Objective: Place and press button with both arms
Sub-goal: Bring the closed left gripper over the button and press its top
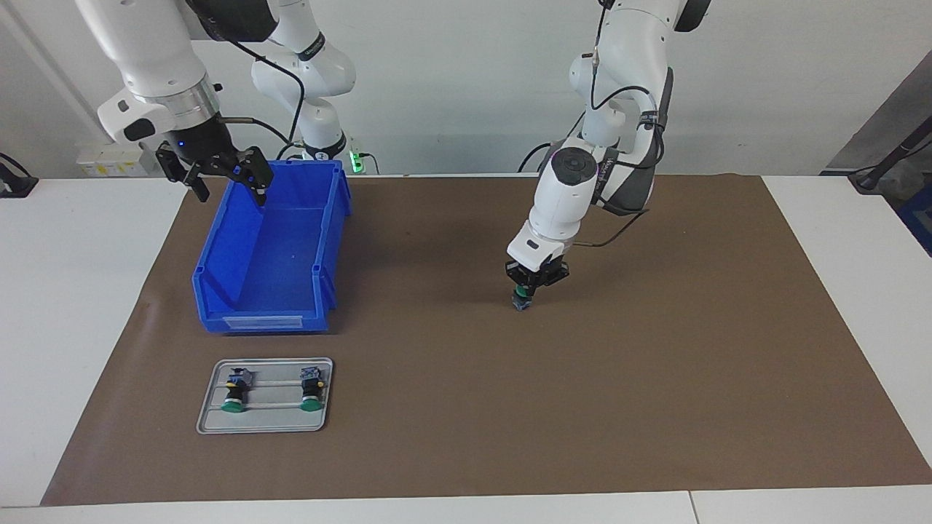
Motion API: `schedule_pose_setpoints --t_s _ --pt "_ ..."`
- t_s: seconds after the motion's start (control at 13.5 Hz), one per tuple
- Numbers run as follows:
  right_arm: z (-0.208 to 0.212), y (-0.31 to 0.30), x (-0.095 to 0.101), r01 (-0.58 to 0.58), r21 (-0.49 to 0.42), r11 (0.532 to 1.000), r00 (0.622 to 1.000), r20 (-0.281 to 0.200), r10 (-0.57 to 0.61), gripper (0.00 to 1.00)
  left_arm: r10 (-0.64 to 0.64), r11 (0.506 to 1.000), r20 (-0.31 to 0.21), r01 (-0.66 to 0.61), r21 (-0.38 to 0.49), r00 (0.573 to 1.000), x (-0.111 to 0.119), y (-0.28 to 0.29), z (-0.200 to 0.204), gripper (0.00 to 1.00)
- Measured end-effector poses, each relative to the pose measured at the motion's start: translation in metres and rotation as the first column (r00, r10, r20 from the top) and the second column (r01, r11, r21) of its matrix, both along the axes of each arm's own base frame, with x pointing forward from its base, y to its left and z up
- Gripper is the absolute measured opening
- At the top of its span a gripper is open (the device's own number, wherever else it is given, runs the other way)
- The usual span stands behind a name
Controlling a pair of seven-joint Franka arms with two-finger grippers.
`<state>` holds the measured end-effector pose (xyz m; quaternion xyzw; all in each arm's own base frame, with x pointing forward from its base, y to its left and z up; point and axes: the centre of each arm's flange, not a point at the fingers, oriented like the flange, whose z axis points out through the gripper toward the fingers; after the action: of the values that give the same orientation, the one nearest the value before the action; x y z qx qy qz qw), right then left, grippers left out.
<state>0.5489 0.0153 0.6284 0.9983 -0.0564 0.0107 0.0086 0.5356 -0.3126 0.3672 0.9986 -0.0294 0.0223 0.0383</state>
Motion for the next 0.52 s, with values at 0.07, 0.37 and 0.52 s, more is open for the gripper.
schedule_pose_setpoints --t_s 0.07,0.37,0.52 --pt "0.0001 0.0004 -0.0001 -0.001 0.000 1.000 1.000 0.000 0.001 1.00 0.000 1.000 0.001 0.000 0.000 1.000 0.0001 0.0000 0.0001 0.01" --pt "0.0042 0.0034 -0.0011 -0.006 0.000 1.000 1.000 0.008 0.006 1.00 0.000 1.000 -0.007 0.000 0.006 1.000 0.0024 -0.0005 0.0061 0.01" --pt "0.0054 0.0078 -0.0013 -0.014 0.001 1.000 1.000 0.011 0.014 1.00 0.000 1.000 -0.015 0.000 0.010 1.000 0.0039 -0.0009 0.0075 0.01"
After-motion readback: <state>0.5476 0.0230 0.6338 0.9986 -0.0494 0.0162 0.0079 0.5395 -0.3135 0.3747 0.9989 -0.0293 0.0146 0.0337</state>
